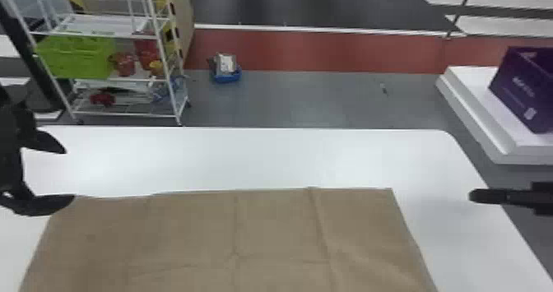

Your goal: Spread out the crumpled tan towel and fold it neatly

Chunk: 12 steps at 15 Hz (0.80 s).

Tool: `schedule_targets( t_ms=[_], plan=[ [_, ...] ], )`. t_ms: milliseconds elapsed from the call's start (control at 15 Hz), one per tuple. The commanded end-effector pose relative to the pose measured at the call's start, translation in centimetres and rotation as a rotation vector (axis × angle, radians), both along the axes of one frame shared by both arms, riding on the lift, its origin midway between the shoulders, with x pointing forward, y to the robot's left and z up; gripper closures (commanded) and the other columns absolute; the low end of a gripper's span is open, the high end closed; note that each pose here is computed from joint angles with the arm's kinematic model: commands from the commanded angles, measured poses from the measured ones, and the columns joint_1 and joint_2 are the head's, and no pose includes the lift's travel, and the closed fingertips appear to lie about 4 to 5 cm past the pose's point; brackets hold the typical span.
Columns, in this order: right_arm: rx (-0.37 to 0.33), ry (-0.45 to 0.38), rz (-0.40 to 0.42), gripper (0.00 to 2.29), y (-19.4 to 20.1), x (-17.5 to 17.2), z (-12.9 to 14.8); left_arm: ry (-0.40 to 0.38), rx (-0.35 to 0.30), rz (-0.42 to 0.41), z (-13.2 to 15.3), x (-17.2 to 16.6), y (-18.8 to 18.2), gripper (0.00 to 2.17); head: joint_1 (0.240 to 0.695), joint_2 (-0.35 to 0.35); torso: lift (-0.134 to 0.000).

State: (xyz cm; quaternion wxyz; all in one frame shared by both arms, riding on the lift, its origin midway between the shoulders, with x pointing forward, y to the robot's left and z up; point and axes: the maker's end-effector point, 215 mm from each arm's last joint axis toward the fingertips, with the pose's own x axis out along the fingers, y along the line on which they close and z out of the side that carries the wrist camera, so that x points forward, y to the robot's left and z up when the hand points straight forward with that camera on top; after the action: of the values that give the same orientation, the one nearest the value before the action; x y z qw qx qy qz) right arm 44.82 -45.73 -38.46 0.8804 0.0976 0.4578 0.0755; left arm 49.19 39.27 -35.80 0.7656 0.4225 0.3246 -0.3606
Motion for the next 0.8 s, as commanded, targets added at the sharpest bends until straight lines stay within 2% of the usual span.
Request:
schedule_targets(
  t_ms=[0,267,467,600,733],
  plan=[
    [-0.012,0.030,-0.017,0.10,-0.7,-1.2,-1.1,0.046,0.029,-0.022,-0.5,-0.3,0.6,0.08,0.695,-0.076,-0.122],
    [0.003,0.046,-0.029,0.10,-0.3,-2.0,-2.1,0.163,0.039,-0.055,-3.2,-0.7,0.9,0.14,0.695,-0.083,-0.122],
    [0.001,0.049,-0.029,0.10,0.0,-2.0,-2.2,0.207,0.038,-0.079,-4.3,-0.9,0.0,0.20,0.695,-0.076,-0.122],
    [0.005,0.045,-0.029,0.10,0.3,-2.2,-1.7,0.261,0.081,-0.112,-5.5,-1.0,-0.2,0.21,0.695,-0.078,-0.122],
    [0.004,0.040,-0.025,0.10,0.4,-2.2,-1.5,0.276,0.085,-0.085,-6.1,-0.8,1.2,0.21,0.695,-0.079,-0.122]
  ],
)
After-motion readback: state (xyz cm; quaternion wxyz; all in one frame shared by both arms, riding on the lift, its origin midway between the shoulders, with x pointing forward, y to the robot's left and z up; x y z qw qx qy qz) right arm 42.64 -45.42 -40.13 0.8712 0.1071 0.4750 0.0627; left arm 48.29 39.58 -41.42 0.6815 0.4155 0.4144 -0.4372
